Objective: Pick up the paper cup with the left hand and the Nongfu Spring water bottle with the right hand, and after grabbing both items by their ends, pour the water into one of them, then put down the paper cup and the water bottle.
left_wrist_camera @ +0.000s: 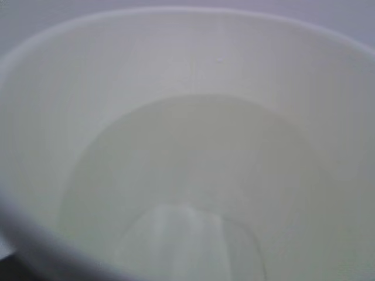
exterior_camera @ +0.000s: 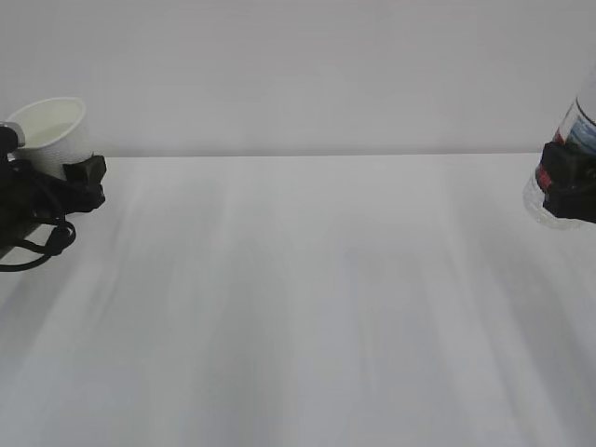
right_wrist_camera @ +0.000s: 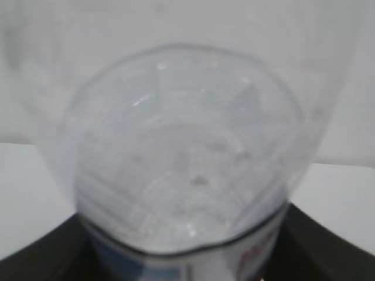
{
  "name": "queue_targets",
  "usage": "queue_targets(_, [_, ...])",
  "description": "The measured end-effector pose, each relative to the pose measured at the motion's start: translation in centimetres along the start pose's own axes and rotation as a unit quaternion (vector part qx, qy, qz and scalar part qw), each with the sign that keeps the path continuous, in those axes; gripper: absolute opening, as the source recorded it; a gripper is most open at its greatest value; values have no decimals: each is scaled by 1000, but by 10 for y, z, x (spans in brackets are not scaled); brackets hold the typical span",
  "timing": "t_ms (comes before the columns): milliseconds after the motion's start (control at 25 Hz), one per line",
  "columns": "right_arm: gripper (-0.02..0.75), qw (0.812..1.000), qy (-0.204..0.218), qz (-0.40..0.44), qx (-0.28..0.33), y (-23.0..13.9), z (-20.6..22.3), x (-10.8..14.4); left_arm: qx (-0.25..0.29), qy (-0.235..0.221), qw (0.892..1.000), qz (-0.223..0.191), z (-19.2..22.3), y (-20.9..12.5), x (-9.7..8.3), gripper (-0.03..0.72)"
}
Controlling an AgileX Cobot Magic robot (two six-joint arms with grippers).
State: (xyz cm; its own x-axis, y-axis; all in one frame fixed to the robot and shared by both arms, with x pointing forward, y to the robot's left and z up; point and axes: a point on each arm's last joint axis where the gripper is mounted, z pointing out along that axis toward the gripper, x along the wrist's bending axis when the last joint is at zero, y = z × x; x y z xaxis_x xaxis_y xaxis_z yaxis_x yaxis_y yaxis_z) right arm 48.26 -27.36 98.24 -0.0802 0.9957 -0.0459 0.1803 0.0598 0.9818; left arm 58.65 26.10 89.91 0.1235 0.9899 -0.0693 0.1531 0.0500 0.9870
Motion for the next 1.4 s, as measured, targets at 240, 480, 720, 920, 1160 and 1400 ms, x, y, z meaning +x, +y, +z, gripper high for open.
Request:
queue_targets(240, [477, 1000, 0, 0, 0, 0, 0, 0, 11, 6, 1000, -3, 2, -16, 2, 543])
queue_targets(480, [477, 1000, 1, -1, 20, -9, 5, 1, 27, 24, 999, -12, 4, -30, 6, 543])
queue_targets(720, [477, 999, 1, -2, 34, -18, 10, 1, 43, 34, 998, -16, 5, -42, 8, 543])
queue_targets(920, [477, 1000, 0, -2, 29, -18, 11, 1, 58, 38, 997, -17, 5, -54, 10, 539])
queue_targets(1160, [477, 1000, 0, -2, 28, -17, 11, 1, 54, 38, 998, -17, 10, -55, 10, 538])
queue_targets(1400, [477, 1000, 0, -2, 26, -17, 11, 1, 51, 38, 998, -17, 12, -54, 10, 537])
